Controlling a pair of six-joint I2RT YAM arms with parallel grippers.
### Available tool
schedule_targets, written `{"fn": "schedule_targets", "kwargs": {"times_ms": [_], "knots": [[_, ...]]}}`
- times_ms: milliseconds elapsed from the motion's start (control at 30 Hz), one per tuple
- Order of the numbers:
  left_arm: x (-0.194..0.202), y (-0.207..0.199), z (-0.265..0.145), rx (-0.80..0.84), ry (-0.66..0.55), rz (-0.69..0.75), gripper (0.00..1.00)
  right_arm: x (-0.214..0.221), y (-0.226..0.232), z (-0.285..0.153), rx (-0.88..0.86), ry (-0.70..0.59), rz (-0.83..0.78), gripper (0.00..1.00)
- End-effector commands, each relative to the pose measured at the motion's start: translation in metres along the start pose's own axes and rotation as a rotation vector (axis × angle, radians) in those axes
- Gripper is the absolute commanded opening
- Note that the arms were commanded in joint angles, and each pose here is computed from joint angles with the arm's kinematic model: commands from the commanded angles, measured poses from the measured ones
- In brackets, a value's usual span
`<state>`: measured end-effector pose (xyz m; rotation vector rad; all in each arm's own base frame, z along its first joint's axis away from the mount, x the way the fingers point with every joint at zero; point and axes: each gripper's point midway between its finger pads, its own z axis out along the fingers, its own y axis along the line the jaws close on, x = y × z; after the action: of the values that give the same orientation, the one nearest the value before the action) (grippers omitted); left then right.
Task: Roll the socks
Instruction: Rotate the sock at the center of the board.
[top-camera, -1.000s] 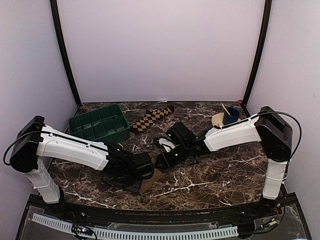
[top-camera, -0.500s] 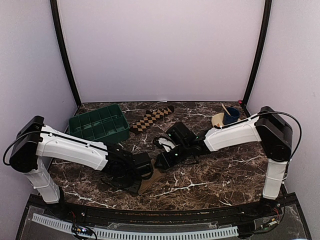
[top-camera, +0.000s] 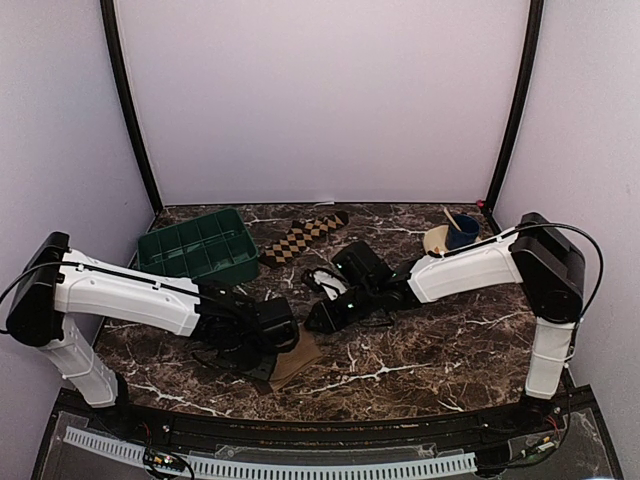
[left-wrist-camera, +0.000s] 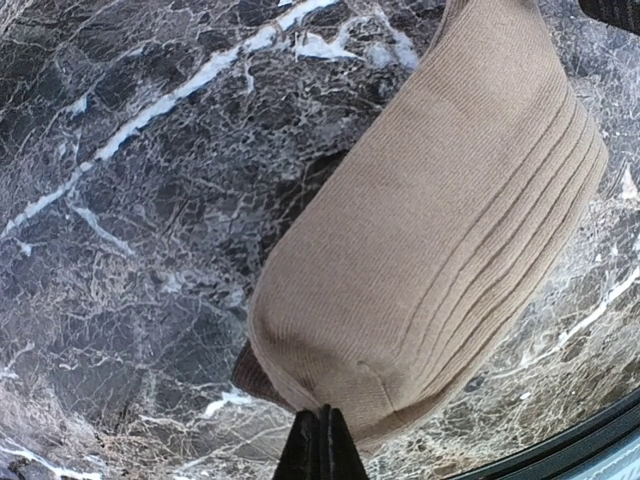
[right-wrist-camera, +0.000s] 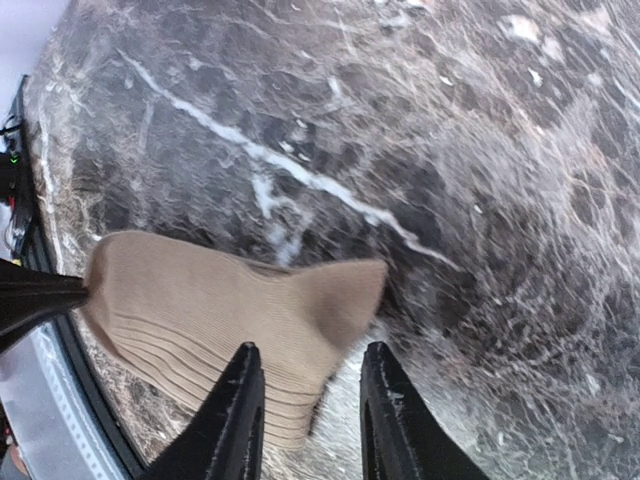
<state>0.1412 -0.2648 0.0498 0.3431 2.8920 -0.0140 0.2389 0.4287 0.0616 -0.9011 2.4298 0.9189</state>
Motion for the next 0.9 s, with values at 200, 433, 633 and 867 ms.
{"fn": "schedule_targets", "kwargs": {"times_ms": [200, 433, 633, 867], "knots": [[-0.004, 0.009, -0.027, 0.002, -0.036, -0.051, 0.0, 0.003, 0.008, 0.009, -0.094, -0.021, 0.022, 0.22], [-0.004, 0.008, -0.038, 0.009, -0.053, -0.063, 0.0, 0.009, 0.013, 0.016, -0.125, -0.007, 0.029, 0.17], [-0.003, 0.009, -0.049, 0.006, -0.073, -0.075, 0.0, 0.011, 0.023, 0.022, -0.144, 0.003, 0.012, 0.16], [0.006, 0.013, -0.048, -0.012, -0.063, -0.084, 0.0, 0.015, 0.033, 0.027, -0.159, 0.014, -0.002, 0.16]]}}
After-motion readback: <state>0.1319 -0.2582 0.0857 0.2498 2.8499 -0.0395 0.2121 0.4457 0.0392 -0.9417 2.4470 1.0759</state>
